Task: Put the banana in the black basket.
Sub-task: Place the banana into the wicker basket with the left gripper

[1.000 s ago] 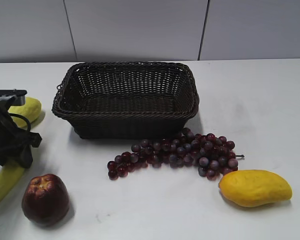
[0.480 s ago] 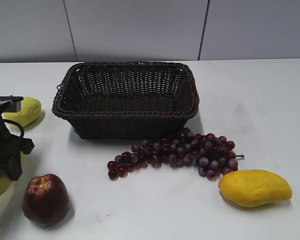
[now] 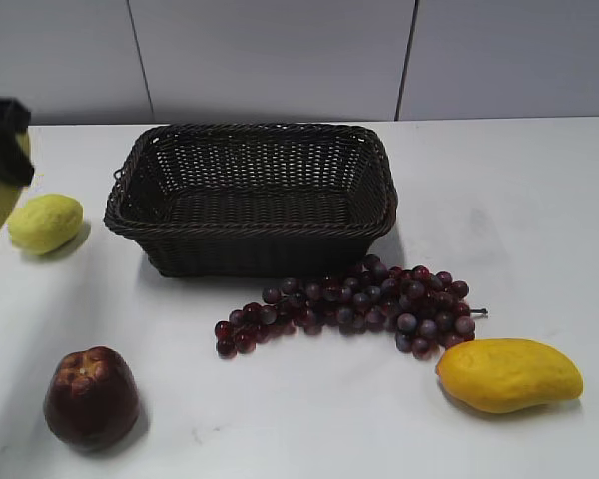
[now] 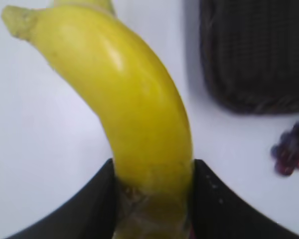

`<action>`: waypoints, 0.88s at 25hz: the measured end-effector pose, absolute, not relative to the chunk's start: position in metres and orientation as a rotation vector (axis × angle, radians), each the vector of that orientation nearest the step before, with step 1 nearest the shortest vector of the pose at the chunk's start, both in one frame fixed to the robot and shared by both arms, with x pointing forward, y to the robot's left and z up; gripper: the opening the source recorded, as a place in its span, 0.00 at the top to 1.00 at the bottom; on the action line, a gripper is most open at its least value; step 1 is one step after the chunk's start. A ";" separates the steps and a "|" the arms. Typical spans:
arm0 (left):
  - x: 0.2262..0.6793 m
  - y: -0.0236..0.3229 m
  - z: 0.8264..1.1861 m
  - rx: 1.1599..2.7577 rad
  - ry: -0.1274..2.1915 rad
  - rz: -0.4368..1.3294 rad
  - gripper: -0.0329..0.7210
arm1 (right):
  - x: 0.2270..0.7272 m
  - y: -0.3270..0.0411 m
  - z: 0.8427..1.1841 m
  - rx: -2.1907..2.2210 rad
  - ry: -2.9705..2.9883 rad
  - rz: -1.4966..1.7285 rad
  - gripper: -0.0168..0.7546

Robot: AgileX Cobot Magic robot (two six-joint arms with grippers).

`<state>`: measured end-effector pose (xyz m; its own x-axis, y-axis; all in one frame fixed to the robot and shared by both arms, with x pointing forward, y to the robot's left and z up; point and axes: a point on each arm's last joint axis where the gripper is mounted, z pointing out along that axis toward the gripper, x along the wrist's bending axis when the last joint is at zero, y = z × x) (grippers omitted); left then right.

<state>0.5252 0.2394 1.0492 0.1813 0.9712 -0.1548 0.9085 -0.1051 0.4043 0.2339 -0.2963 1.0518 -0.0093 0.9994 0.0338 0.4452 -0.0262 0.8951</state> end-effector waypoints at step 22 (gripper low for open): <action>0.590 0.089 1.027 1.862 1.102 0.568 0.40 | 0.234 -0.296 1.052 1.558 1.540 0.990 0.22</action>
